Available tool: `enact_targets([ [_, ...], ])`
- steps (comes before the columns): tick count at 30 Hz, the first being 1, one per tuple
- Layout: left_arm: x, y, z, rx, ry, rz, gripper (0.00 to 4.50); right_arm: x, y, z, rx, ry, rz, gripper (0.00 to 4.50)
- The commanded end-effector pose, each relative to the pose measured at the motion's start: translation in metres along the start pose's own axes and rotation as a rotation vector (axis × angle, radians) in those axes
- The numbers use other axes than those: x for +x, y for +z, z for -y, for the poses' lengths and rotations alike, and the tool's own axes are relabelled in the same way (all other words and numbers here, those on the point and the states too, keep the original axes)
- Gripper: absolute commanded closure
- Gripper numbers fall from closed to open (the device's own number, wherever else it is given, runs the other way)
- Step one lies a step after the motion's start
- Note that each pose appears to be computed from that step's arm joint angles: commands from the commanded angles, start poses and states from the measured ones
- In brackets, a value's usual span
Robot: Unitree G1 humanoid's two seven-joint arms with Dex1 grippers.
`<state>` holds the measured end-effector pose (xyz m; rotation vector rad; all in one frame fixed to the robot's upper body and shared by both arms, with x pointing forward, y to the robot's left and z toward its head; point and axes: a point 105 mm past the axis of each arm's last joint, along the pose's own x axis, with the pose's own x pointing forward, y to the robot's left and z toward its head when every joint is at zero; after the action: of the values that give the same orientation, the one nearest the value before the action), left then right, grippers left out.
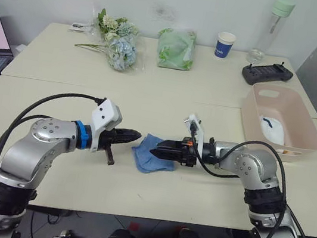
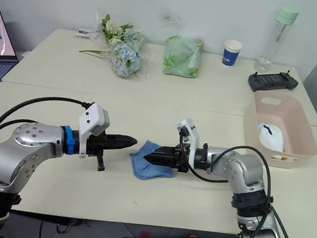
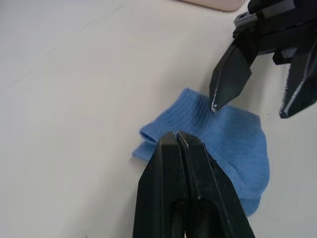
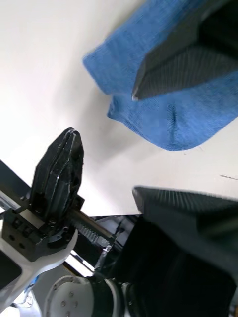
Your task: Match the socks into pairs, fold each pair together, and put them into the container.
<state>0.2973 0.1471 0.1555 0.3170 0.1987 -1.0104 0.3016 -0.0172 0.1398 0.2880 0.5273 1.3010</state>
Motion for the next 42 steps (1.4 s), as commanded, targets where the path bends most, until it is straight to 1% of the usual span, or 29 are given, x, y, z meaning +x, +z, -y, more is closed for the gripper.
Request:
enact_targets([
  [1, 0.008, 0.012, 0.006, 0.027, -0.033, 0.039, 4.50, -0.013, 0.018, -0.002, -0.008, -0.015, 0.084, 0.21],
  [2, 0.012, 0.010, 0.010, 0.024, -0.052, 0.035, 4.50, -0.017, 0.018, 0.001, -0.008, -0.035, 0.082, 0.03],
  [4, 0.017, 0.005, 0.015, 0.021, -0.075, 0.029, 4.50, -0.022, 0.016, 0.005, -0.011, -0.063, 0.076, 0.03],
  [5, 0.021, -0.002, 0.018, 0.001, -0.082, 0.014, 4.50, -0.027, 0.014, 0.011, -0.001, -0.106, 0.069, 0.03],
  [7, 0.027, -0.026, 0.017, 0.022, -0.072, -0.069, 4.50, -0.035, 0.011, 0.019, 0.023, -0.173, 0.054, 0.03],
  [9, 0.028, -0.046, 0.012, 0.048, -0.043, -0.137, 4.50, -0.040, 0.005, 0.022, 0.036, -0.205, 0.020, 0.03],
  [11, 0.029, -0.057, 0.009, 0.053, -0.024, -0.167, 4.50, -0.042, -0.001, 0.023, 0.052, -0.225, -0.010, 0.03],
  [15, 0.027, -0.082, 0.014, 0.025, -0.044, -0.237, 4.50, -0.039, -0.023, 0.027, 0.075, -0.254, -0.100, 0.03],
  [19, 0.026, -0.080, 0.012, -0.003, -0.017, -0.209, 4.50, -0.030, -0.027, 0.031, 0.113, -0.249, -0.108, 0.03],
  [23, 0.024, -0.079, 0.010, -0.004, -0.008, -0.209, 4.50, -0.022, -0.029, 0.034, 0.134, -0.235, -0.116, 0.03],
  [27, 0.021, -0.078, 0.007, 0.002, 0.009, -0.208, 4.50, -0.003, -0.026, 0.030, 0.227, -0.161, -0.102, 0.03],
  [32, 0.021, -0.075, 0.007, 0.006, 0.009, -0.197, 4.50, 0.015, -0.031, 0.027, 0.226, -0.138, -0.132, 0.03],
  [35, 0.021, -0.073, 0.007, 0.008, 0.006, -0.187, 4.50, 0.022, -0.031, 0.024, 0.257, -0.114, -0.125, 0.03],
  [37, 0.022, -0.069, 0.008, 0.006, -0.005, -0.166, 4.50, 0.030, -0.027, 0.023, 0.292, -0.100, -0.098, 0.03],
  [39, 0.022, -0.067, 0.009, 0.005, -0.014, -0.154, 4.50, 0.033, -0.025, 0.023, 0.306, -0.100, -0.087, 0.03],
  [42, 0.022, -0.067, 0.007, 0.012, 0.001, -0.154, 4.50, 0.034, -0.030, 0.027, 0.276, -0.119, -0.113, 0.03],
])
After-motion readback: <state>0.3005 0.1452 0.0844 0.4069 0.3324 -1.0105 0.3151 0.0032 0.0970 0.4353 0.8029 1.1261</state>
